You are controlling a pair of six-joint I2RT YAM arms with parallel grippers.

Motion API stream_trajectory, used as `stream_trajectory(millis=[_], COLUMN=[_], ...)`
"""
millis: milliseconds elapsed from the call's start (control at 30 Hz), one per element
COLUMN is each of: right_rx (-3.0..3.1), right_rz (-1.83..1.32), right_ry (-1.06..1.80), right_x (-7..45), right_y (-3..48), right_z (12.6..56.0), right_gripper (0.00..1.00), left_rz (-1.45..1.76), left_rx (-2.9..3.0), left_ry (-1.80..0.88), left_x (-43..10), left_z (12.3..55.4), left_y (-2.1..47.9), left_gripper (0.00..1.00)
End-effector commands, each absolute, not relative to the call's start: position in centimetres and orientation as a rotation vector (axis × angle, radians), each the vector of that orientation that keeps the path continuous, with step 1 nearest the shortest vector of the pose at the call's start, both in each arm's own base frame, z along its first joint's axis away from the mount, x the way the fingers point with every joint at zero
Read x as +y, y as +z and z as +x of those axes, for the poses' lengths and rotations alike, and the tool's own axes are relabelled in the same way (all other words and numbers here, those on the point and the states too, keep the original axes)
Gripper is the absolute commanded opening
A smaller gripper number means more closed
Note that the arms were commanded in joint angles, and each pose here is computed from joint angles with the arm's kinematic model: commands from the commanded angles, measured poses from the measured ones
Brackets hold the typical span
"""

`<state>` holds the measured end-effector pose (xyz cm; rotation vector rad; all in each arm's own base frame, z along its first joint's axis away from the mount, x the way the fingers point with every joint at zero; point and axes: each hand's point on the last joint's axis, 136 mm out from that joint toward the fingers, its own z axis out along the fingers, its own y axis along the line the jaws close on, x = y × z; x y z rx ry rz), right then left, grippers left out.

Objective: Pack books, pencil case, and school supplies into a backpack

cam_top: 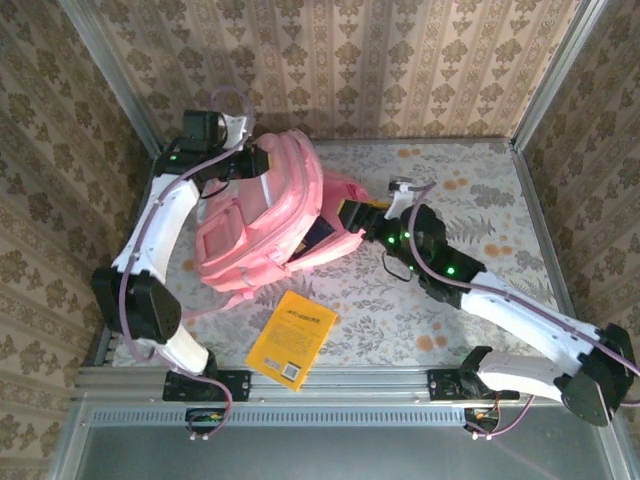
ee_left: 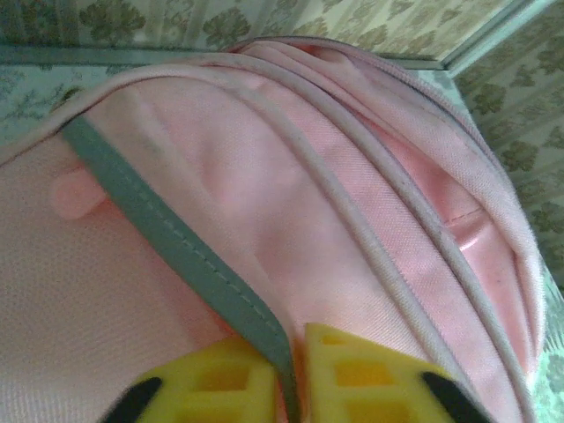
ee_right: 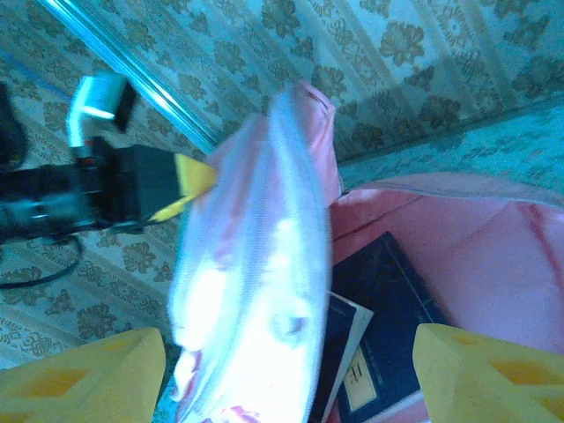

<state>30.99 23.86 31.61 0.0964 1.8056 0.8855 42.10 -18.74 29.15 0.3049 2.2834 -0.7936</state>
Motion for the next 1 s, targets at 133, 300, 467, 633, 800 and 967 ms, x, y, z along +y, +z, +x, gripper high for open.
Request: stream_trajectory(millis=[133,300,467,633,800,967], right_rx=[2.033,2.239,2.433,2.58,2.735,2.822], right_rz=[-0.28,-0.627,-0.915,-1.125,-1.188,-1.176], right_ry=[0.841,0.935,0.827,0.647,0.373,0.093], right_x=[25.7,30.9,36.0,39.7,38.9,35.2], right_y=[25.2,19.0,12.8,8.0,3.6,0.5], right_z=[26.7,22.6,20.0,18.9,20.0,21.1], right_gripper=[0.64,0.44,0.2,0.0,0.0,0.0], left_rz=[0.288,0.156,0.038,0.003,-0.011,-0.041], left_rx=[2.234,2.247,2.224,2.186,2.211,2.224], left_ry=[-0.62,-0.545,-0.414,-0.413,-0.454,-0.485], left_x=[-18.2,-14.2,-10.5,-9.6,-9.9,-10.1], left_z=[41.9,39.9,37.9,36.1,35.2,34.7], left_y=[30.9,31.1,31.1,31.3,30.6,30.1], left_gripper=[0.52,0.61,0.63,0.64,0.64,0.64])
